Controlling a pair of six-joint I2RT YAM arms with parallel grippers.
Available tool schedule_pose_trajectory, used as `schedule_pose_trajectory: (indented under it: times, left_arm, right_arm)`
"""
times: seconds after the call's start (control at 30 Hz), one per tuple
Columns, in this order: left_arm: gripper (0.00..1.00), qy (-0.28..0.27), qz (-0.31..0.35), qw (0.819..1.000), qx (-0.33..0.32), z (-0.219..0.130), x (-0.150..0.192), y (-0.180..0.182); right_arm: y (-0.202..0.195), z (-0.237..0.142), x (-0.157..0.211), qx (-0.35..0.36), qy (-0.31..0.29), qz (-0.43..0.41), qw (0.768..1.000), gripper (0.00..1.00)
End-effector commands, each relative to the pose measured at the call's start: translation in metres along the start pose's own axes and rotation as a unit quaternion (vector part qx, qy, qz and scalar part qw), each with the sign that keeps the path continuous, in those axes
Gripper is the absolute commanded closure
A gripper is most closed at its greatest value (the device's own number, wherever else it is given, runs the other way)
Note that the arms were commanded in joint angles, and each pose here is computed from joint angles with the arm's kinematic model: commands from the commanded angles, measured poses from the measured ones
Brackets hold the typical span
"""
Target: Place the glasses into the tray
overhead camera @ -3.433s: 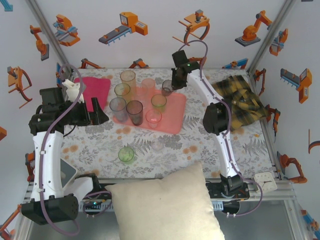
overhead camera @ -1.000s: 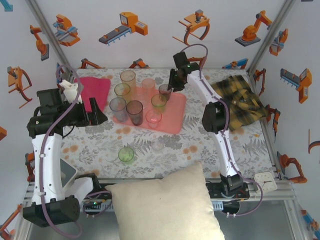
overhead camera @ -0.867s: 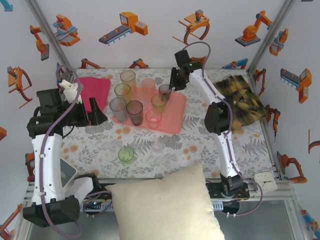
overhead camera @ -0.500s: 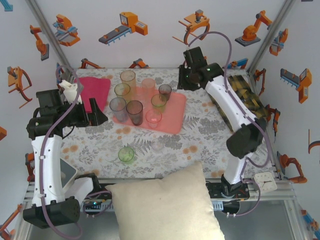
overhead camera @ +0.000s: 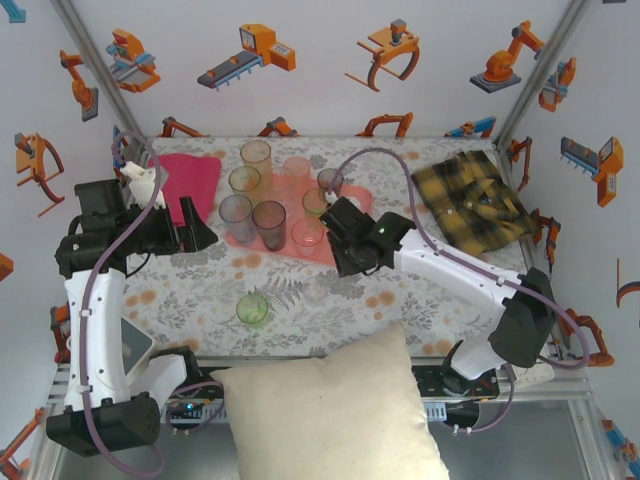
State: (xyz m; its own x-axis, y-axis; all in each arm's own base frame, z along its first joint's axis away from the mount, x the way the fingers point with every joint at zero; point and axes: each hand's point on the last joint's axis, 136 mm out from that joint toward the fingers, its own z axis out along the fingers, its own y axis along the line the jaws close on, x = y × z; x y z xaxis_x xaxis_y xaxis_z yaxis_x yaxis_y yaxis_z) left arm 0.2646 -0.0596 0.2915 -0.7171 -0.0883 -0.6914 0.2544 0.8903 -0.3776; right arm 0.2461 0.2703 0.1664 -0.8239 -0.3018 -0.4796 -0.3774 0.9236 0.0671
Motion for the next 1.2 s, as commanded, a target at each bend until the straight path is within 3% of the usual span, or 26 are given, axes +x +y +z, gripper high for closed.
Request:
schedule_pose_trajectory:
  times: [0.0, 0.3, 0.6, 0.8, 1.17]
  left_arm:
    - [0.03, -0.004, -0.004, 1.000, 0.000, 0.001, 0.001, 0.001]
    - [0.03, -0.010, 0.006, 1.000, -0.010, -0.005, 0.005, 0.002]
    - [0.03, -0.005, 0.003, 1.000, 0.000, -0.001, 0.004, 0.000]
    - [0.03, 0.002, 0.008, 0.997, 0.077, -0.003, 0.009, -0.026]
    - [0.03, 0.014, 0.021, 0.989, 0.148, -0.008, 0.019, -0.051]
  right_arm:
    - [0.014, 0.004, -0.010, -0.012, -0.038, 0.030, 0.999, 0.62]
    - [0.045, 0.039, -0.007, -0.042, -0.032, 0.043, 0.998, 0.62]
    - [0.043, 0.053, 0.005, -0.008, -0.007, 0.029, 1.000, 0.62]
    - [0.041, 0.066, 0.016, 0.001, 0.008, 0.028, 1.000, 0.62]
    - [0.039, 0.080, 0.027, 0.019, 0.023, 0.021, 0.999, 0.68]
